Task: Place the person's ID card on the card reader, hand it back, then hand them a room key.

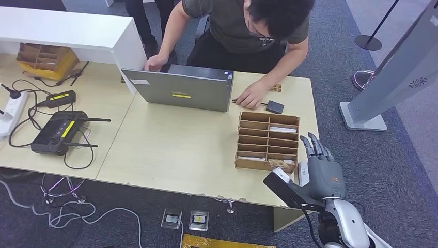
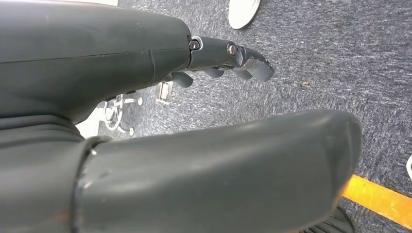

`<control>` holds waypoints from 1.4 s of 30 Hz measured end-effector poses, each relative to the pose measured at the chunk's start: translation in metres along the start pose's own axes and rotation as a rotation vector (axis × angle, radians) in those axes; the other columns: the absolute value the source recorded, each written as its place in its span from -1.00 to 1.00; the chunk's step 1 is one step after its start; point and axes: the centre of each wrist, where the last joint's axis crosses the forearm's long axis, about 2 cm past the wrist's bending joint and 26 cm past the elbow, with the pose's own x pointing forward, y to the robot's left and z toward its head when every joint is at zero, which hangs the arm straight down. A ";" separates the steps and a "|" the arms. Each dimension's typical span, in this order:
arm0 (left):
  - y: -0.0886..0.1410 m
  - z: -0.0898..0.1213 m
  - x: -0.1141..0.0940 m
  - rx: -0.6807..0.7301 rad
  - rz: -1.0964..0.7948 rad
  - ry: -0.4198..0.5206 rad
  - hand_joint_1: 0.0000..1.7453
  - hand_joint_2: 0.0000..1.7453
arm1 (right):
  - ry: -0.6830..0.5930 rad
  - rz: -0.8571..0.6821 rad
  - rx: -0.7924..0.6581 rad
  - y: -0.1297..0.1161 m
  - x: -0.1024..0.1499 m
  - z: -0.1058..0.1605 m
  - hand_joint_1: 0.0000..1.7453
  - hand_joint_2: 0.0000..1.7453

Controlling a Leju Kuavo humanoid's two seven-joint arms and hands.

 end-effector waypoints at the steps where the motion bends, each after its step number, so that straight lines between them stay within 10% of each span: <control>1: 0.000 0.000 0.000 0.001 0.001 0.001 -1.00 -1.00 | -0.002 0.001 0.004 0.002 0.002 0.000 -1.00 1.00; 42: 0.000 0.000 -0.002 0.009 0.006 0.006 -1.00 -1.00 | -0.093 0.071 0.016 0.043 0.037 0.013 -1.00 1.00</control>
